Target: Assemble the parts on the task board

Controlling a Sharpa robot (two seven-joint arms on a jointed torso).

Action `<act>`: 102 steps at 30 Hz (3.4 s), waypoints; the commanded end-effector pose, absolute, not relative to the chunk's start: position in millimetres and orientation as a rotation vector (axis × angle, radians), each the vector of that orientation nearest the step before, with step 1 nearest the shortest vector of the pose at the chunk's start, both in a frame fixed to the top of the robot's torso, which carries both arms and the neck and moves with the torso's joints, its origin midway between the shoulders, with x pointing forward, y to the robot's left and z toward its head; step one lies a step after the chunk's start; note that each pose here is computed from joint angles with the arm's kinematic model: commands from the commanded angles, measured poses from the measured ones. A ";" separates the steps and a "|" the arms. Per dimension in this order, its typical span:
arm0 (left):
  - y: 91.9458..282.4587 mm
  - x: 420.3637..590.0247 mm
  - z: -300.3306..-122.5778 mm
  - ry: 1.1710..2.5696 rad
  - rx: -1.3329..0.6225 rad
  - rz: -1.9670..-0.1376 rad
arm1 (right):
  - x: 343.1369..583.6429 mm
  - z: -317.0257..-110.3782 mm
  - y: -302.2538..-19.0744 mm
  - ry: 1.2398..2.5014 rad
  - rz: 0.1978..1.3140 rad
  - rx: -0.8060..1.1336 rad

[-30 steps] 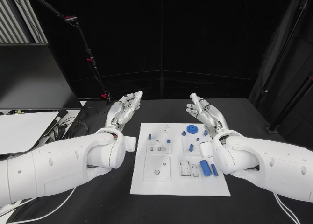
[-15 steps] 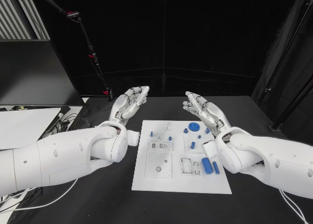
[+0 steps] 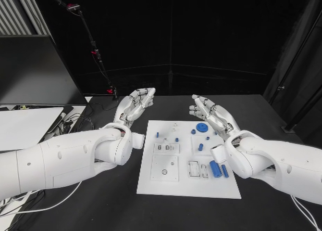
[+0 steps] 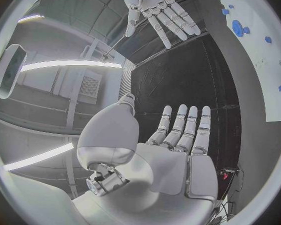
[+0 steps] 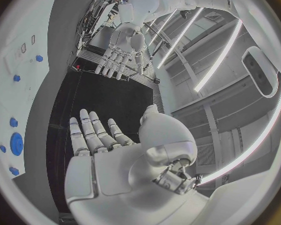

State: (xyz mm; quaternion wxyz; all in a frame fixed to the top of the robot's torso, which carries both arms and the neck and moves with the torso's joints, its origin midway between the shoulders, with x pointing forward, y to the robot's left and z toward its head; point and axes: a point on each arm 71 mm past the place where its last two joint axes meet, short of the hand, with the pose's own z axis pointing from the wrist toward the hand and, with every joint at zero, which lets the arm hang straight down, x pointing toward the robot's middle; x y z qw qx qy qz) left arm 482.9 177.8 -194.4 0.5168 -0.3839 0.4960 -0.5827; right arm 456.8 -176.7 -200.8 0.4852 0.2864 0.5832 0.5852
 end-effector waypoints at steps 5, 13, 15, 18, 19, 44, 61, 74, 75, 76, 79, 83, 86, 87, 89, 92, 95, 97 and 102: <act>178.1 474.3 -172.3 0.924 -0.673 -1.557 | 460.4 -198.5 -185.6 1.453 1.431 0.638; 175.0 471.5 -173.1 0.938 -0.681 -1.570 | 470.4 -183.3 -202.1 1.457 1.396 0.599; 174.5 471.4 -173.7 0.941 -0.682 -1.570 | 471.9 -179.6 -205.4 1.462 1.388 0.582; 174.5 471.3 -174.3 0.942 -0.681 -1.566 | 474.7 -174.2 -209.2 1.473 1.377 0.560; 175.0 471.3 -174.7 0.943 -0.680 -1.563 | 476.5 -171.6 -210.7 1.477 1.371 0.553; 173.4 472.5 -182.6 0.973 -0.680 -1.554 | 529.7 -144.5 -246.8 1.474 0.988 0.164; 176.5 473.4 -185.0 0.979 -0.683 -1.546 | 554.2 -158.8 -228.4 1.561 0.658 -0.080; 176.3 474.0 -186.3 0.981 -0.684 -1.545 | 559.3 -169.4 -216.8 1.647 0.530 -0.188; 176.4 474.1 -186.4 0.982 -0.685 -1.546 | 559.7 -170.5 -216.3 1.654 0.517 -0.196; 176.5 474.1 -186.5 0.983 -0.685 -1.547 | 560.0 -171.7 -215.8 1.662 0.506 -0.203; 177.3 474.1 -186.7 0.985 -0.687 -1.547 | 560.5 -175.1 -214.4 1.689 0.482 -0.216; 179.1 474.3 -187.0 0.986 -0.689 -1.543 | 559.9 -179.9 -212.8 1.729 0.460 -0.224; 180.2 474.5 -187.2 0.987 -0.690 -1.539 | 559.8 -182.6 -212.4 1.752 0.443 -0.224; 180.4 474.6 -187.3 0.987 -0.690 -1.539 | 559.8 -183.2 -212.4 1.756 0.438 -0.225; 180.5 474.5 -187.3 0.988 -0.691 -1.540 | 560.1 -184.4 -212.3 1.762 0.426 -0.227; 180.0 474.5 -187.4 0.990 -0.692 -1.543 | 560.6 -186.9 -212.2 1.769 0.408 -0.236; 179.9 474.8 -187.5 0.990 -0.692 -1.542 | 560.9 -189.8 -211.9 1.780 0.400 -0.247; 180.1 474.9 -187.7 0.991 -0.692 -1.542 | 560.6 -191.5 -211.1 1.782 0.397 -0.261; 181.3 475.0 -187.9 0.996 -0.697 -1.543 | 559.4 -197.6 -208.5 1.799 0.356 -0.297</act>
